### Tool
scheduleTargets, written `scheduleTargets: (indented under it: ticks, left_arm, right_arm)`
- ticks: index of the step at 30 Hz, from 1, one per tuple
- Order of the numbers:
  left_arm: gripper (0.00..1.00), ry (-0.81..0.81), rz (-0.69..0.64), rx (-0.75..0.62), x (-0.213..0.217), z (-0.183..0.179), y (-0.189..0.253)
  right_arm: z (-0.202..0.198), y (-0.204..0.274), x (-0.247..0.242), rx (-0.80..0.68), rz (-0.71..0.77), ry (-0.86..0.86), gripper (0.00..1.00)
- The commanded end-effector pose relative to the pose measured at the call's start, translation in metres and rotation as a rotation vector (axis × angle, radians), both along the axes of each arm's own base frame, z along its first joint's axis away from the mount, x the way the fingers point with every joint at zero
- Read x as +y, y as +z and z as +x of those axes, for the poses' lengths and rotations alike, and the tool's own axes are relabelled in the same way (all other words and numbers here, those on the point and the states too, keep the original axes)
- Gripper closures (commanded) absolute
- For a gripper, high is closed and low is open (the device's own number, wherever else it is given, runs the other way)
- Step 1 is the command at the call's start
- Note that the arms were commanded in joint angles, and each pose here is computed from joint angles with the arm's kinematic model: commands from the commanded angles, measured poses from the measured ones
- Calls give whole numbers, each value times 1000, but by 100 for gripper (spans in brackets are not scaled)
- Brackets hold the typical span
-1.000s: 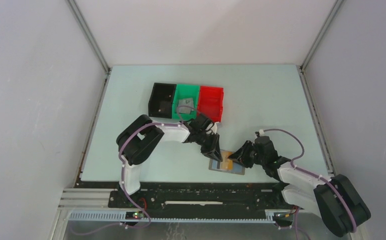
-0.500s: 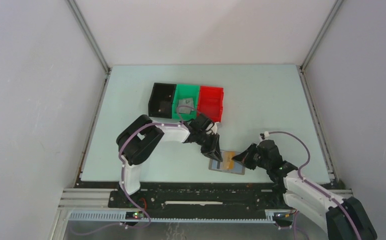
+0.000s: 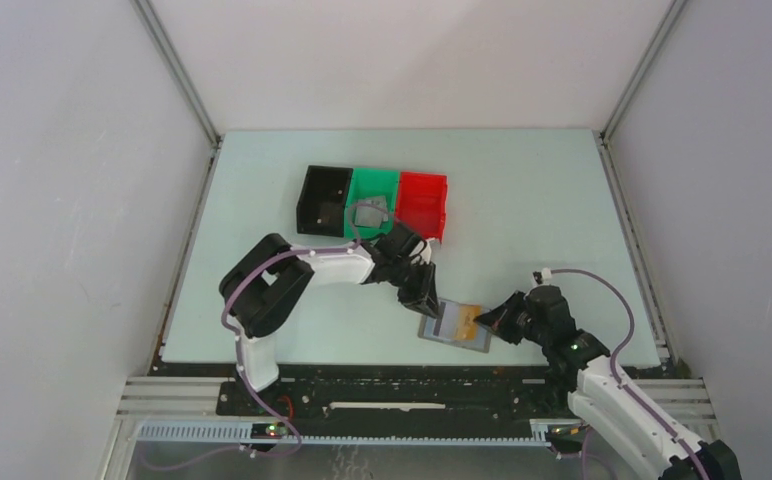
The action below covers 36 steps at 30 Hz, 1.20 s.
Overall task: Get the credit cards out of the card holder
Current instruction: Remove the credit card from the card holder, then place the credit card in the storage box.
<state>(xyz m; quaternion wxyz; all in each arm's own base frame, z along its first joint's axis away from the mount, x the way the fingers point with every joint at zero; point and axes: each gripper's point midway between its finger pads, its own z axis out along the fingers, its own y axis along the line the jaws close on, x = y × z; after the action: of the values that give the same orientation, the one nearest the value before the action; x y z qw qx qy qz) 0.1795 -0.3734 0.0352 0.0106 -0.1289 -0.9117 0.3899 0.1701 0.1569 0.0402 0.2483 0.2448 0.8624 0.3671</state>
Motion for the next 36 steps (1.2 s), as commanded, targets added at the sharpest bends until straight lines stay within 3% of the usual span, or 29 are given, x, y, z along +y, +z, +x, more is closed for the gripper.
scheduleTargets:
  ticks: [1,14,22,36]
  left_arm:
    - [79,-3,-41,-106,-3,14,37]
    - [73,37,-140,-213,11,36,79]
    - [57,-20,-333,-174,14,28,108]
    - [54,-43,-467,-93,15,21,112]
  right_arm:
    - [2,8,-10,-8,-60,-23,100]
    - [14,38,-4,-78,-27,-16,100]
    - [19,64,5,-180,29,27,100]
    - [22,120,33,-350,220,133,100]
